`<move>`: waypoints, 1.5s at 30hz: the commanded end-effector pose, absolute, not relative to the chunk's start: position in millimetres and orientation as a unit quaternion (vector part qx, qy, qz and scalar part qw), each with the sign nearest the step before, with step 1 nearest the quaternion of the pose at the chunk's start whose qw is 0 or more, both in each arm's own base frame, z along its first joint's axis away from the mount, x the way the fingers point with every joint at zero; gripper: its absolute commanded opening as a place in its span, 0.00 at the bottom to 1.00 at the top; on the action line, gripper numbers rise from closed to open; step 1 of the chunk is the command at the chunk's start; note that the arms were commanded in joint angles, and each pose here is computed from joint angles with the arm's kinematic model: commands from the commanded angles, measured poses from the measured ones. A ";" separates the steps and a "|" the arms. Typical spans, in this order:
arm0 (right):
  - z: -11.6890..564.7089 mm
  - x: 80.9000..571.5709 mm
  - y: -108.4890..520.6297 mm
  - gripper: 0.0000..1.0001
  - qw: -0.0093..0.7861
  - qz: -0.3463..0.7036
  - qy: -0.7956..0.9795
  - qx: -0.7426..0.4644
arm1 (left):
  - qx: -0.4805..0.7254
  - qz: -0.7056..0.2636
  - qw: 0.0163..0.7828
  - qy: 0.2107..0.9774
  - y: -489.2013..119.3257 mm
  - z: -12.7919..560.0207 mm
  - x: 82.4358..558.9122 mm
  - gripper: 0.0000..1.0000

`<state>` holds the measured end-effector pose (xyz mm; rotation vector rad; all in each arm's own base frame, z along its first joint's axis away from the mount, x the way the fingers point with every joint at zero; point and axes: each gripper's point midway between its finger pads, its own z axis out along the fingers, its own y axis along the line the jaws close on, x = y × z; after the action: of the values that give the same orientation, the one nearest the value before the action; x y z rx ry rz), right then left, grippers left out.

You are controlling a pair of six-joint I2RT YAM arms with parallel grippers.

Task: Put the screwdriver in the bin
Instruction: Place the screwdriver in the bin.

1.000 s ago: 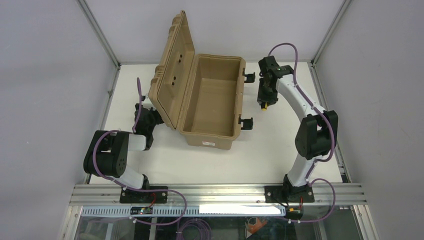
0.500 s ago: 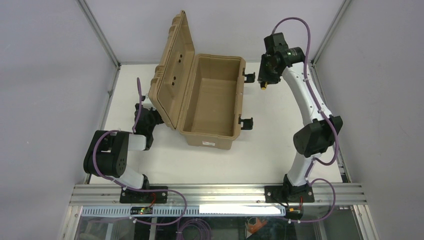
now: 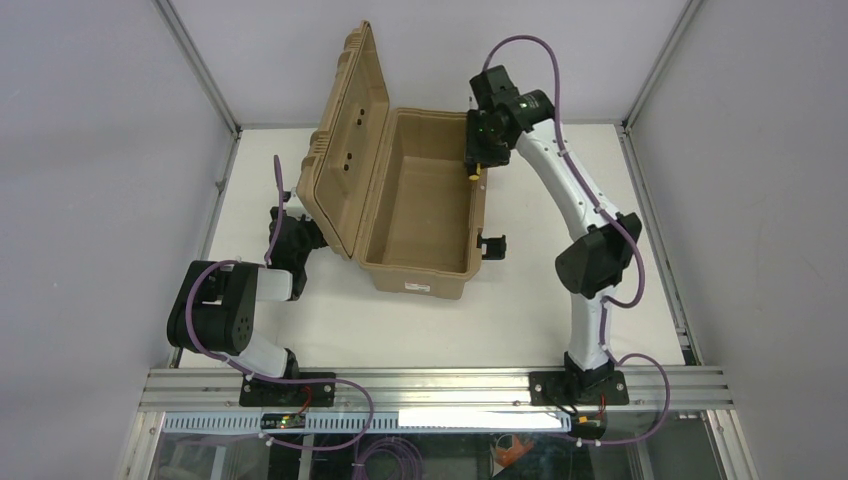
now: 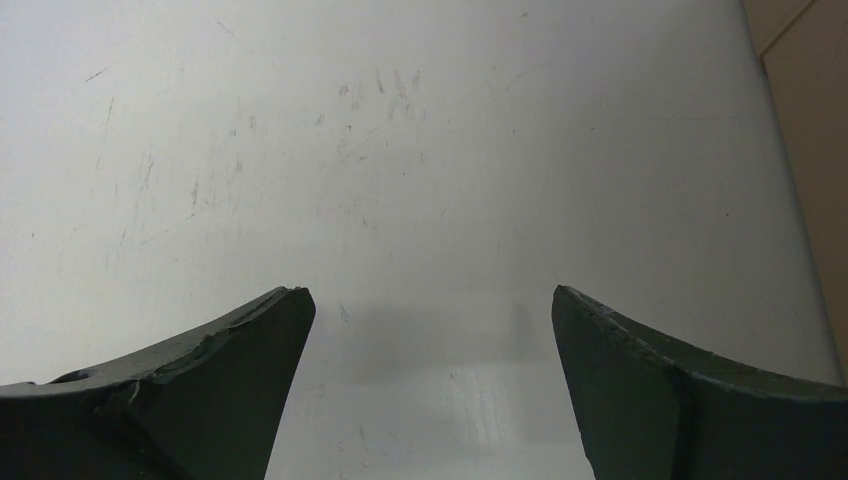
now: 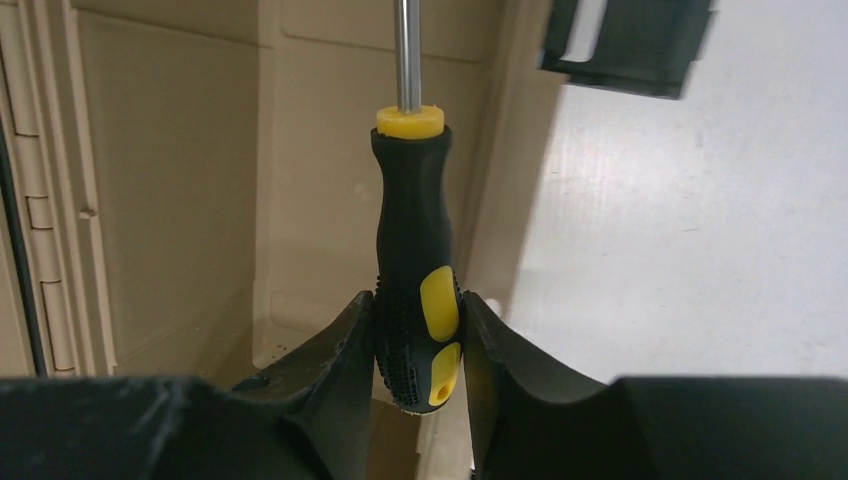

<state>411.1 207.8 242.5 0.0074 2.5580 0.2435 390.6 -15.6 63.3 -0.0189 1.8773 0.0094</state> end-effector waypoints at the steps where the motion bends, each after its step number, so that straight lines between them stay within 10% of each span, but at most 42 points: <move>1: 258.1 415.5 249.3 0.13 0.304 0.145 0.942 0.002 | -0.012 -0.003 0.612 0.791 -14.9 79.0 393.5 0.99; 45: 51.3 387.6 324.6 0.14 0.196 0.035 0.979 0.036 | -0.012 -0.003 0.612 0.791 -14.7 79.3 393.7 0.99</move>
<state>380.4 322.0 54.7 0.0758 2.7829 0.1094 390.6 -15.6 63.3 -0.0189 1.8773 0.0094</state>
